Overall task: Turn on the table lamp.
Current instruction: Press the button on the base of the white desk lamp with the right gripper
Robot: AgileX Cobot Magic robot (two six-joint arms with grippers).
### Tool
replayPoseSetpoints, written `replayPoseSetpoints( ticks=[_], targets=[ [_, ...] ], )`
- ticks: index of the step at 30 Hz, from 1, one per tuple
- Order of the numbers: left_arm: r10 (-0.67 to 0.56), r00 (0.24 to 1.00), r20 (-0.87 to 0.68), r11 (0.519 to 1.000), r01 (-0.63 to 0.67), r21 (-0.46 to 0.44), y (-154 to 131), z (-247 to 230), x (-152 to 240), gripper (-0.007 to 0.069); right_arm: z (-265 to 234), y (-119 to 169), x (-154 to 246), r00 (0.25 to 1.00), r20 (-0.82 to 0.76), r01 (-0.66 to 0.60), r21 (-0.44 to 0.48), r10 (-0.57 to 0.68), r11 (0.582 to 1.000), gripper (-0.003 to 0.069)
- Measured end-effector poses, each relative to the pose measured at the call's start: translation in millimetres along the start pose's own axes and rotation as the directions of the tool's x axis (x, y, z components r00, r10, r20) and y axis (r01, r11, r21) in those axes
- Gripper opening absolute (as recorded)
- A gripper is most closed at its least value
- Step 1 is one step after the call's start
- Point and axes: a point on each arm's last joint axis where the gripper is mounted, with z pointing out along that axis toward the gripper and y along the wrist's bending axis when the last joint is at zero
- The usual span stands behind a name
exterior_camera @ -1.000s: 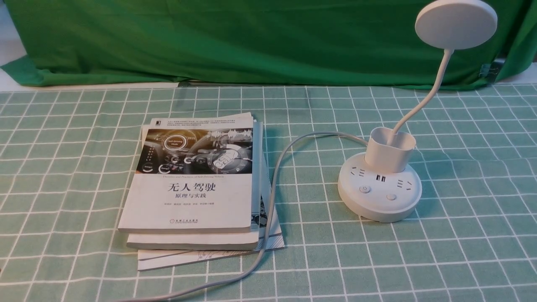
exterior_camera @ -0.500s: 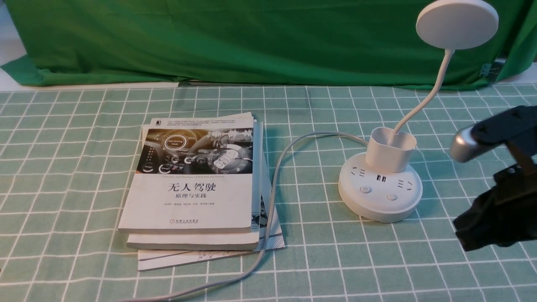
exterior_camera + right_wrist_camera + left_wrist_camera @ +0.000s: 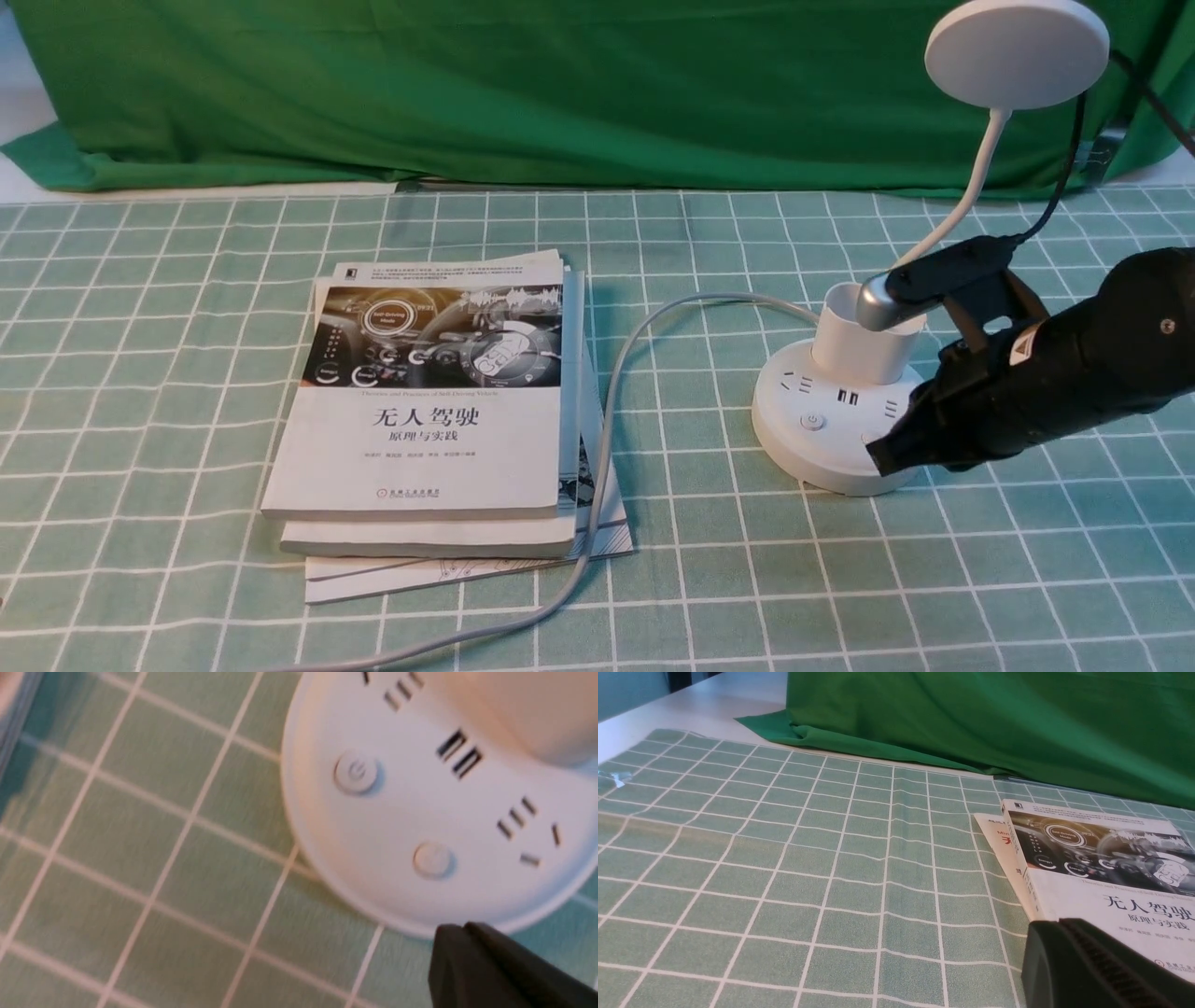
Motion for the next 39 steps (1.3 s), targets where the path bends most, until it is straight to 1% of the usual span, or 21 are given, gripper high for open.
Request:
replayPoseSetpoints(
  ticks=[4,10,29,31,34,35,37,38,39],
  targets=[
    [0.000,1.000,0.000,1.000,0.000,0.000,0,0,0,0.0021,14,-3,-5,1.000,0.026,-0.004,0.014,0.003,1.000,0.0031],
    [0.000,1.000,0.000,1.000,0.000,0.000,0,0,0,0.0021,29,-4,-4,1.000,0.017,-0.008,0.018,0.008,1.000,0.0034],
    [0.000,1.000,0.000,1.000,0.000,0.000,0,0,0,0.0021,43,-5,-3,0.999,-0.031,-0.023,0.005,0.023,1.000,0.0041],
    [0.000,1.000,0.000,1.000,0.000,0.000,0,0,0,0.0021,37,-5,-6,0.999,-0.014,-0.030,0.007,0.030,1.000,0.0043],
    [0.000,1.000,0.000,1.000,0.000,0.000,0,0,0,0.0021,25,-3,-2,0.999,-0.027,-0.042,-0.001,0.042,0.999,0.0045],
    [0.000,1.000,0.000,1.000,0.000,0.000,0,0,0,0.0021,8,-1,-3,0.999,-0.002,-0.040,-0.001,0.040,0.999,0.0047],
    [0.000,1.000,0.000,1.000,0.000,0.000,0,0,0,0.0021,-21,0,-9,0.996,0.087,-0.035,0.011,0.034,0.999,0.0050],
    [0.000,1.000,0.000,1.000,0.000,0.000,0,0,0,0.0021,-48,1,-11,0.984,0.177,-0.033,0.025,0.028,0.999,0.0053],
    [0.000,1.000,0.000,1.000,0.000,0.000,0,0,0,0.0021,-63,3,-11,0.974,0.225,-0.032,0.033,0.024,0.999,0.0054]
  ],
)
